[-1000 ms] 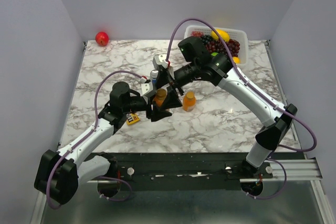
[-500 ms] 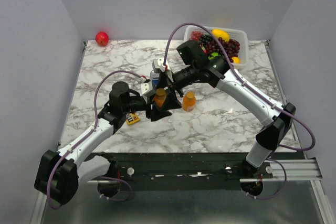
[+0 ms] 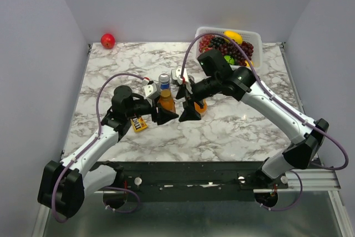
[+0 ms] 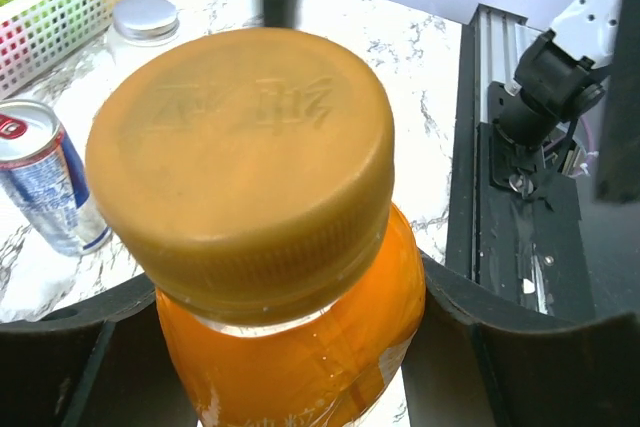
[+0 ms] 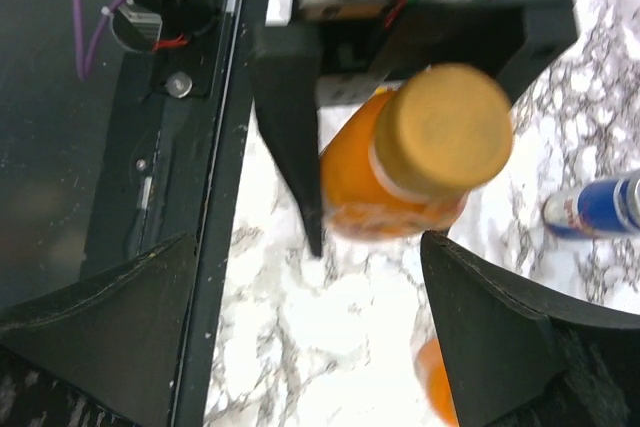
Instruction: Screw on the bottle caps
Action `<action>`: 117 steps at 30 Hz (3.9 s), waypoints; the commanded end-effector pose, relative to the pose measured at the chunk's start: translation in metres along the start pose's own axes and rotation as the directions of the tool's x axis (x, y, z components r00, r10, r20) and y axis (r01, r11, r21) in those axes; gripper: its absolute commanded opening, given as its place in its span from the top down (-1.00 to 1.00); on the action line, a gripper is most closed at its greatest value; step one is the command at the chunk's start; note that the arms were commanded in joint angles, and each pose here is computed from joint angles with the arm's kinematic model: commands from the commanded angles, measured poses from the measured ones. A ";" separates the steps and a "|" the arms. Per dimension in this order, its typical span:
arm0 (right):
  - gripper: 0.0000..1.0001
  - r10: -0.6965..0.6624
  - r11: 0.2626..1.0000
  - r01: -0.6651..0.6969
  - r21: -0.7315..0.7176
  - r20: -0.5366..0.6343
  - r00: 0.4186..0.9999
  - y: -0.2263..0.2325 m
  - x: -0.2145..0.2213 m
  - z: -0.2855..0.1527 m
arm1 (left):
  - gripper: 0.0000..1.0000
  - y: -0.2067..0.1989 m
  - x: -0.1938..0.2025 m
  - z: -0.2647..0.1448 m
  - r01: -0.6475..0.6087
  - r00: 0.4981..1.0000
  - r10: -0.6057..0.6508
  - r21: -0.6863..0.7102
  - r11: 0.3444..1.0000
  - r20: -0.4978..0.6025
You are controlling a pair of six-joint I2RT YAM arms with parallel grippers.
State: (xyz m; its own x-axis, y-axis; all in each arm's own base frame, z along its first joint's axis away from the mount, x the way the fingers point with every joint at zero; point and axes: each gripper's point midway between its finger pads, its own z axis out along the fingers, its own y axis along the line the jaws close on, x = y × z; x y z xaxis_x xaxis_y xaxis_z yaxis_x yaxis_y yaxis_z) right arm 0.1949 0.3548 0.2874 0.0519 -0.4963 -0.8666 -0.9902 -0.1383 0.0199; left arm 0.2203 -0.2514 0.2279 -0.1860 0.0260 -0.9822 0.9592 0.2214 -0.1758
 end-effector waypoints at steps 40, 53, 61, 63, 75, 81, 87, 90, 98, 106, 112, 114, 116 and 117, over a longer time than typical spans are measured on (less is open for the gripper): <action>-0.47 0.218 0.944 -0.133 -0.300 0.268 0.939 -0.023 -0.048 -0.002 | 1.00 -0.029 -0.019 0.014 -0.108 0.993 0.113 0.169 0.980 -0.021; 0.46 0.263 0.963 -0.242 -0.121 0.204 0.943 -0.044 -0.029 0.011 | 1.00 -0.018 -0.035 0.018 -0.076 0.996 0.073 0.081 0.994 0.045; 0.61 0.546 0.763 -0.596 0.249 0.244 0.801 -0.088 -0.006 0.007 | 1.00 0.036 -0.066 0.018 0.082 0.988 -0.035 -0.326 0.942 0.148; 0.49 0.578 0.738 -0.622 0.260 0.230 0.783 -0.084 -0.004 0.010 | 1.00 0.043 -0.055 0.017 0.095 0.992 -0.059 -0.362 0.928 0.108; -0.60 0.279 0.960 -0.259 -0.102 0.351 0.894 -0.040 -0.041 -0.056 | 1.00 -0.028 -0.016 -0.006 -0.090 0.996 0.090 0.062 0.994 -0.009; -0.63 0.229 0.954 -0.127 -0.272 0.385 0.894 -0.017 -0.055 -0.050 | 1.00 -0.037 -0.020 -0.001 -0.087 0.996 0.092 0.167 0.982 -0.023; -0.65 0.185 0.945 -0.057 -0.322 0.383 0.905 -0.008 -0.064 -0.032 | 1.00 -0.037 -0.029 0.004 -0.102 0.994 0.106 0.185 0.978 -0.012; -0.65 0.179 0.950 -0.059 -0.308 0.378 0.908 -0.009 -0.062 -0.025 | 1.00 -0.039 -0.033 0.006 -0.110 0.994 0.113 0.191 0.976 -0.006; -0.56 0.180 0.958 -0.074 -0.277 0.380 0.907 -0.020 -0.061 -0.016 | 1.00 -0.045 -0.035 0.010 -0.112 0.993 0.115 0.207 0.972 -0.006; 0.15 0.195 0.969 -0.118 -0.218 0.374 0.907 -0.028 -0.060 -0.008 | 1.00 -0.037 -0.044 0.013 -0.105 0.994 0.104 0.151 0.983 0.019; 0.78 0.249 0.941 -0.314 0.126 0.367 0.896 -0.072 -0.046 -0.009 | 1.00 -0.005 -0.064 0.024 -0.043 0.995 0.053 -0.119 0.992 0.084; 0.99 0.343 0.871 -0.450 0.196 0.414 0.843 -0.084 -0.044 -0.016 | 1.00 0.031 -0.066 0.019 0.025 0.996 0.007 -0.352 0.936 0.088; 0.99 0.410 0.789 -0.553 0.268 0.441 0.798 -0.097 -0.040 -0.021 | 1.00 0.043 -0.056 0.016 0.067 0.997 -0.046 -0.427 0.902 0.058; 0.99 0.403 0.791 -0.551 0.267 0.452 0.796 -0.094 -0.047 -0.024 | 1.00 0.048 -0.053 0.015 0.065 0.998 -0.049 -0.450 0.891 0.047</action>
State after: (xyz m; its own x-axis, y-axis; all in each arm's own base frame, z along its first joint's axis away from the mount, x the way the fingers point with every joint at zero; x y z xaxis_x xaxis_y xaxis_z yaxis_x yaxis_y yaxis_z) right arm 0.2465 0.3737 0.3444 -0.3082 -0.1494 -0.9395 -0.9512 0.0631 0.3020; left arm 0.2332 -0.2753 0.2582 -0.1938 0.0323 -0.9805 0.9172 0.3606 -0.1694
